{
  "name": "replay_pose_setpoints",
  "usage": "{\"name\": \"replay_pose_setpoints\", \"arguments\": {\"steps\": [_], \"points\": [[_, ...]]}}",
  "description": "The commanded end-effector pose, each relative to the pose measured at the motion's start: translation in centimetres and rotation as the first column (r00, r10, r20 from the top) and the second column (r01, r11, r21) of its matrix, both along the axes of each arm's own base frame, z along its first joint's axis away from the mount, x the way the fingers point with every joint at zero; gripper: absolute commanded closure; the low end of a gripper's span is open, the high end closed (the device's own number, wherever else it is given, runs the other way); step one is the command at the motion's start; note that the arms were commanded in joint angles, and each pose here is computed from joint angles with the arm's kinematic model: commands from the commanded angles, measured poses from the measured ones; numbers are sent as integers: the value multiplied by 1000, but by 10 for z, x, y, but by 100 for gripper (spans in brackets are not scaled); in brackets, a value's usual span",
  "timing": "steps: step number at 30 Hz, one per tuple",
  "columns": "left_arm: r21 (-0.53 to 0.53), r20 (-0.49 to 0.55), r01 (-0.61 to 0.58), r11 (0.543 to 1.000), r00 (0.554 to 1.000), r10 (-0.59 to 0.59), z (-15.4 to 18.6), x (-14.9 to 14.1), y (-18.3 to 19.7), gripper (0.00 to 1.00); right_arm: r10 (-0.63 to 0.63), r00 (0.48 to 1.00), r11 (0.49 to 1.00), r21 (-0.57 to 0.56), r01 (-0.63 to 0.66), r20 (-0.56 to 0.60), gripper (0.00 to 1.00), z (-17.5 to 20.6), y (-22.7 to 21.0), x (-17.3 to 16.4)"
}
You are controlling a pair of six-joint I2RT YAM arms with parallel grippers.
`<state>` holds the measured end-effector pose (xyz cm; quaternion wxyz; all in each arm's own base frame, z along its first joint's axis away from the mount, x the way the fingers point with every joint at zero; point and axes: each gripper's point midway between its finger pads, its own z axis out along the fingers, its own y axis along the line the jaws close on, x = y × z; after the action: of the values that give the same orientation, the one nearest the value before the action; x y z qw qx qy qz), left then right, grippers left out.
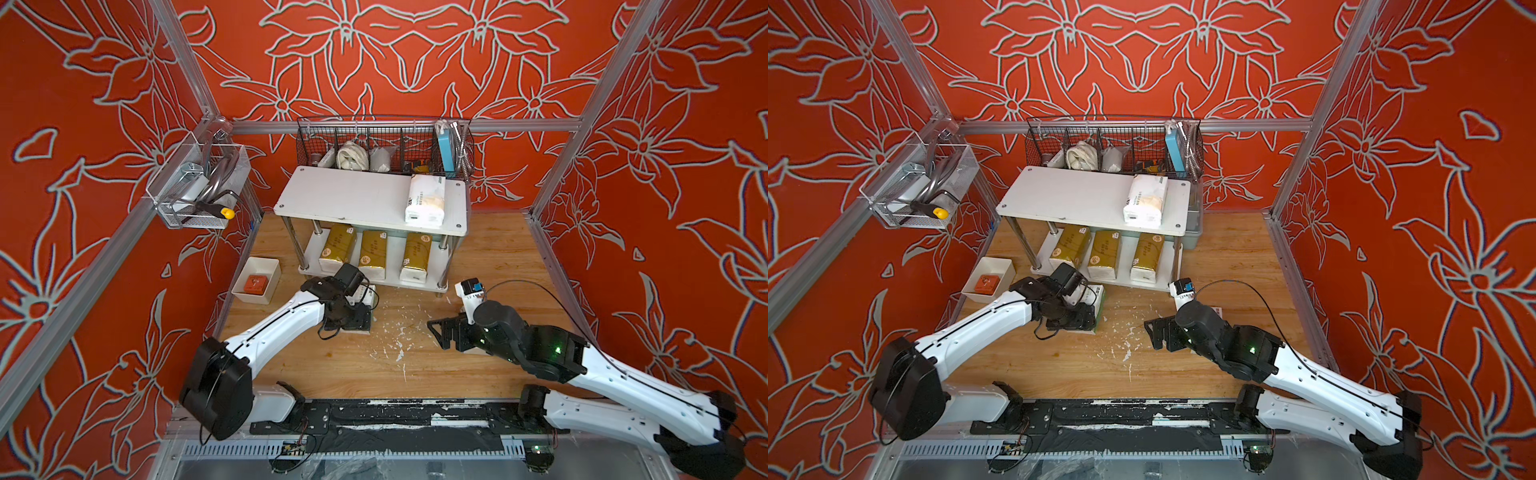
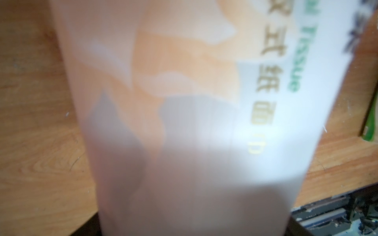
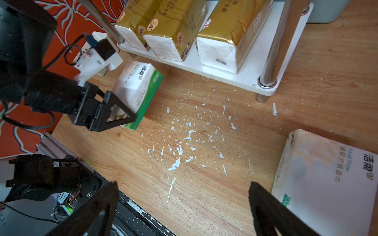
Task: Place the tissue boxes on the shelf by color
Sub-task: Pick up the box of tissues from the center of the board, then place a box of tissues on the shelf.
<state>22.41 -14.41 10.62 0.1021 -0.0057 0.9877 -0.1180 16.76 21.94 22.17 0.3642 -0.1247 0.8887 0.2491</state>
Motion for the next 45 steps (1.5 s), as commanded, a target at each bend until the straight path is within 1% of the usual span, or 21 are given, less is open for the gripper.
{"name": "replay_pose_setpoints", "arguments": {"steps": [1,7,8,9,15,21,27,32,36,38,41,43,45], "points": [[3,-4,-36,999,999,36,15,-23,10,17,-6,1000,999,-36,6,6,1,-7,-6,-1],[-56,109,-71,996,991,77,63,-36,21,18,-5,1000,999,-41,6,10,1,-6,-5,0],[-61,123,-74,995,989,81,71,-35,21,18,-5,1000,999,-40,6,12,1,-5,-5,1],[-88,164,-73,994,983,86,85,-36,22,18,-3,1000,999,-41,4,11,1,-5,-5,0],[-128,285,-47,991,955,82,147,-23,19,18,2,1000,999,-49,-1,7,1,-7,-3,1],[-119,399,2,993,916,46,203,4,10,18,-10,1000,999,-51,10,8,1,-6,-5,2],[-81,469,46,996,883,-2,240,36,-3,17,-13,1000,999,-52,13,1,1,-7,-6,1],[-30,549,56,998,836,-31,273,69,-11,16,-17,1000,998,-55,17,2,1,-5,-8,1],[7,592,71,997,804,-61,297,93,-20,15,-20,1000,998,-60,21,3,1,-5,-9,1],[33,601,75,997,795,-80,303,109,-24,15,-23,1000,998,-60,23,2,1,-5,-10,1],[58,604,79,995,791,-99,302,131,-30,15,-25,1000,998,-59,25,-2,1,-6,-11,0],[46,600,63,997,796,-78,301,144,-29,15,-28,1000,998,-60,27,-6,1,-7,-13,-1],[50,607,54,997,792,-73,302,156,-29,15,-33,999,998,-60,33,-7,1,-7,-15,-2]]}}
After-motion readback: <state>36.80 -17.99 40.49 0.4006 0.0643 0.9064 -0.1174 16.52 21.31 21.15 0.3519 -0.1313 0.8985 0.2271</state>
